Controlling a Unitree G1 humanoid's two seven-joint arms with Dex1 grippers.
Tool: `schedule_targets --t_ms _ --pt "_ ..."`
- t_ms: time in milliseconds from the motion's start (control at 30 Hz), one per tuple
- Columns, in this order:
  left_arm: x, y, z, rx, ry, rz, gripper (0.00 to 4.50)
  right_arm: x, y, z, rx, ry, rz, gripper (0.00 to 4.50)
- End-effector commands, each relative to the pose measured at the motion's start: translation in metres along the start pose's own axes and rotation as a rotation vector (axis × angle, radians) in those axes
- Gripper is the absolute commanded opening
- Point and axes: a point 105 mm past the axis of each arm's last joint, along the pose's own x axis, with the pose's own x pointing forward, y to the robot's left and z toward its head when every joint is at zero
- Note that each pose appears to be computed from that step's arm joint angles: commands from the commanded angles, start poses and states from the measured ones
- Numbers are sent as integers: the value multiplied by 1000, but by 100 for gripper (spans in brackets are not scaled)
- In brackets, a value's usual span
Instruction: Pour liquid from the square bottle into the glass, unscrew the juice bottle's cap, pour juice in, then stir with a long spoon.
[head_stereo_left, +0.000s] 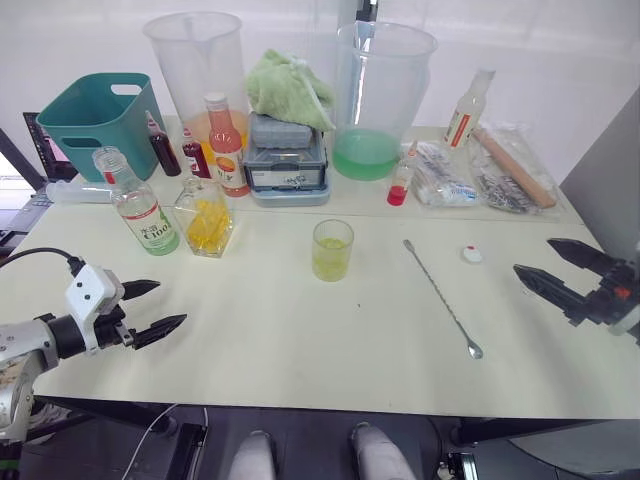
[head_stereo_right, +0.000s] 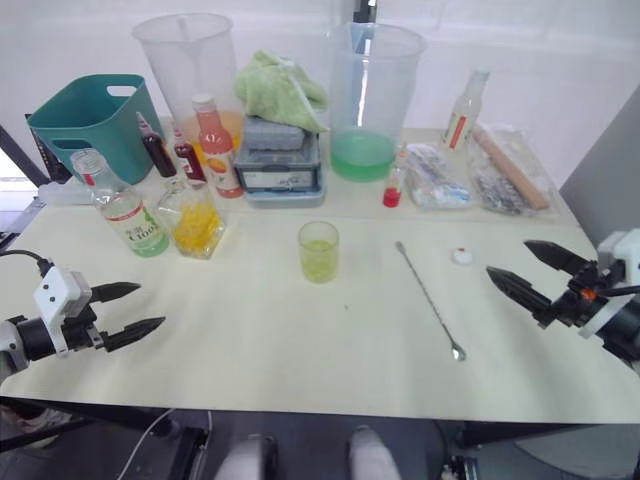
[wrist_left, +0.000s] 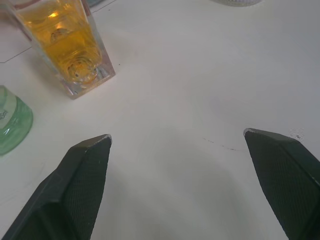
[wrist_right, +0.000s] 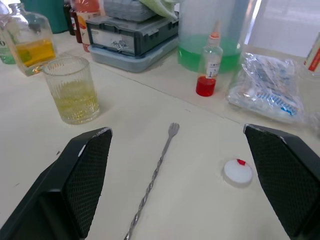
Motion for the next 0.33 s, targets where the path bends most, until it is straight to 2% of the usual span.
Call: schedule_targets --t_ms 33,333 --pt "-8 9 -2 13 -10 50 450 -12 -6 -1 -37 -28 -42 447" --pt "-7 14 -10 -7 -21 80 450 -21 -10 -25 -18 20 -64 447"
